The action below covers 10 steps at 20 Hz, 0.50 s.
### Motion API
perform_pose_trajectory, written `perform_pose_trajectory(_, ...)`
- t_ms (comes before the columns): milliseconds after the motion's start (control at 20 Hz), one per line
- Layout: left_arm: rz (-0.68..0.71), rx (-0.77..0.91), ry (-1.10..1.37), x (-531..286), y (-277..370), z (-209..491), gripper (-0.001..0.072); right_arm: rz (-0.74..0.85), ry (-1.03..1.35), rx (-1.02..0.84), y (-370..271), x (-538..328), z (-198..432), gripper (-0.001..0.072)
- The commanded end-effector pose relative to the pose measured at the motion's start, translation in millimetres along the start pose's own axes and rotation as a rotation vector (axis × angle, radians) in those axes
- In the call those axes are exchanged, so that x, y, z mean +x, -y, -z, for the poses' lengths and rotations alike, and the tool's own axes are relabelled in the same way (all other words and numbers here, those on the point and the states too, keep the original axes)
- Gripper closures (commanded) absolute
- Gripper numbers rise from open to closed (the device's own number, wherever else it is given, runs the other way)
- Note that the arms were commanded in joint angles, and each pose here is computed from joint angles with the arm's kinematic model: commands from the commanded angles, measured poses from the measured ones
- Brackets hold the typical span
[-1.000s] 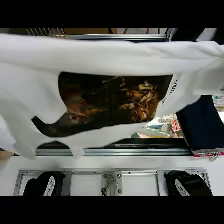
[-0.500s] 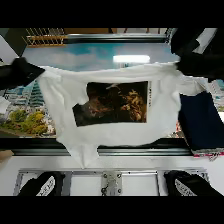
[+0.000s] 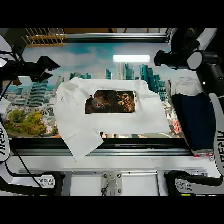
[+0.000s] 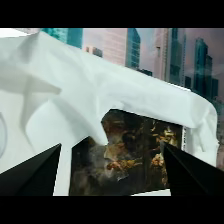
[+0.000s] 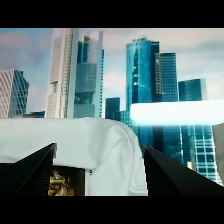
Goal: Fold the clothes and pants, and hang the long-sleeved shirts on hangers.
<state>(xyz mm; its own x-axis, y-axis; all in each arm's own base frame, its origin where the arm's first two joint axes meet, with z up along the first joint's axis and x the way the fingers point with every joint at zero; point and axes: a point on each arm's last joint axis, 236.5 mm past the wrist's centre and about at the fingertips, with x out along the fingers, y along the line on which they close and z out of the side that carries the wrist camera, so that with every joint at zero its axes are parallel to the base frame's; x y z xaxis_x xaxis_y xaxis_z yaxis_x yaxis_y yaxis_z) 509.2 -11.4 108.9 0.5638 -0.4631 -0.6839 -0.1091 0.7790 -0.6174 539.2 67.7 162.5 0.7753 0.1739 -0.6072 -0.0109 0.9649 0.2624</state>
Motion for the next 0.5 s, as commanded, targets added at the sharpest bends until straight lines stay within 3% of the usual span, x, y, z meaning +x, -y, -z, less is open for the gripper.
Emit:
perform_pose_trajectory(0,-0.218,-0.002,-0.091,-22.1,-74.6,36.9,0.0026,0.027,-0.059,-0.034,12.9,-34.6,10.3,0.0119)
perform_pose_trajectory(100,-0.313,-0.073,-0.19,-31.3,-118.8,99.8,0.0026,0.022,-0.096,-0.06,9.3,-61.1,30.5,0.0119)
perform_pose_trajectory(300,-0.352,-0.287,-0.355,-27.8,-169.2,236.7,0.0025,0.007,-0.139,-0.06,5.3,-96.7,78.6,0.0119)
perform_pose_trajectory(450,-0.378,-0.341,-0.374,-18.7,-185.0,289.7,0.0026,-0.02,-0.163,-0.041,1.3,-108.8,104.8,0.0119)
